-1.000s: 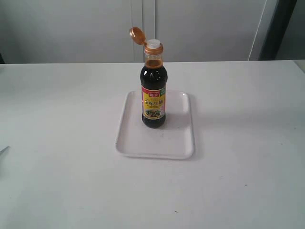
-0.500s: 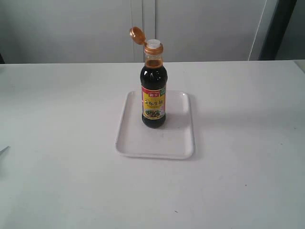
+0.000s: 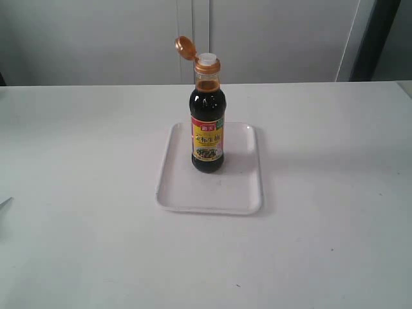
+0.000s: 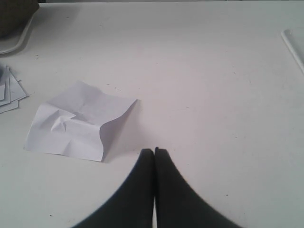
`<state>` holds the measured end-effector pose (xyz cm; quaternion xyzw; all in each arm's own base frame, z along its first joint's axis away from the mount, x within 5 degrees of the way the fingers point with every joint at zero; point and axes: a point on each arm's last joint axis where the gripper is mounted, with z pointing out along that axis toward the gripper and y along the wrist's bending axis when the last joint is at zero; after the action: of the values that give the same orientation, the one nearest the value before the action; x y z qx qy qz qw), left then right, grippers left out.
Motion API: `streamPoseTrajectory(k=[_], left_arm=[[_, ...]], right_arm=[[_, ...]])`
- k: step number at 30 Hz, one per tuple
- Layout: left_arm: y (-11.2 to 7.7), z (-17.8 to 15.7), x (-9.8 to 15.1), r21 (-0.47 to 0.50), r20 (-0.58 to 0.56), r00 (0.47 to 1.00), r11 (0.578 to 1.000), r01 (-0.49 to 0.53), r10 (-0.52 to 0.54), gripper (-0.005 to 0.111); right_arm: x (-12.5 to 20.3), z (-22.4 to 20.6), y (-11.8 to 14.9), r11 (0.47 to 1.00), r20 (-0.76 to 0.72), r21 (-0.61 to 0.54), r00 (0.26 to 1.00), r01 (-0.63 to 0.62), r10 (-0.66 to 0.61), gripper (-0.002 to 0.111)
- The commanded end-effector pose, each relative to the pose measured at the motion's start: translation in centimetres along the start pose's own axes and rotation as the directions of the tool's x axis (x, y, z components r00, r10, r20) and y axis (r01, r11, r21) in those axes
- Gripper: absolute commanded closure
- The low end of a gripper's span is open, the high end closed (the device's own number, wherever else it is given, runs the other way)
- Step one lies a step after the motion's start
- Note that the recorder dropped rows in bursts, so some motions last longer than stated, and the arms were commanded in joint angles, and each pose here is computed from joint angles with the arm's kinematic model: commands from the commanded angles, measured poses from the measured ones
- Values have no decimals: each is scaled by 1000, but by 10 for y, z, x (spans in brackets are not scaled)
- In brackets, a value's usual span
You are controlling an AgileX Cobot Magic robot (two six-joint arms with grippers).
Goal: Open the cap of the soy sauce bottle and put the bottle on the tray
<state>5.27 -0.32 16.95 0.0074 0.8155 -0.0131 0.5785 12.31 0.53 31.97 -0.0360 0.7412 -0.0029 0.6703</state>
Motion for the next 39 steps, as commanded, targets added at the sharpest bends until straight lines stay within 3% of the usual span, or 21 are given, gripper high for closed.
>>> streamPoseTrajectory(k=[1, 22, 29, 39], left_arm=[[0, 0, 0, 2, 7, 1000, 1000, 12, -12, 107], [0, 0, 0, 2, 7, 1000, 1000, 12, -12, 107], [0, 0, 0, 2, 7, 1000, 1000, 12, -12, 107], [0, 0, 0, 2, 7, 1000, 1000, 12, -12, 107]], right_arm=[[0, 0, 0, 1000, 6, 2, 1000, -7, 7, 108], [-1, -1, 0, 1000, 19, 3, 1000, -9, 9, 108], [1, -32, 0, 999, 27, 3, 998, -49, 49, 108], [65, -63, 3, 1000, 9, 10, 1000, -23, 23, 108]])
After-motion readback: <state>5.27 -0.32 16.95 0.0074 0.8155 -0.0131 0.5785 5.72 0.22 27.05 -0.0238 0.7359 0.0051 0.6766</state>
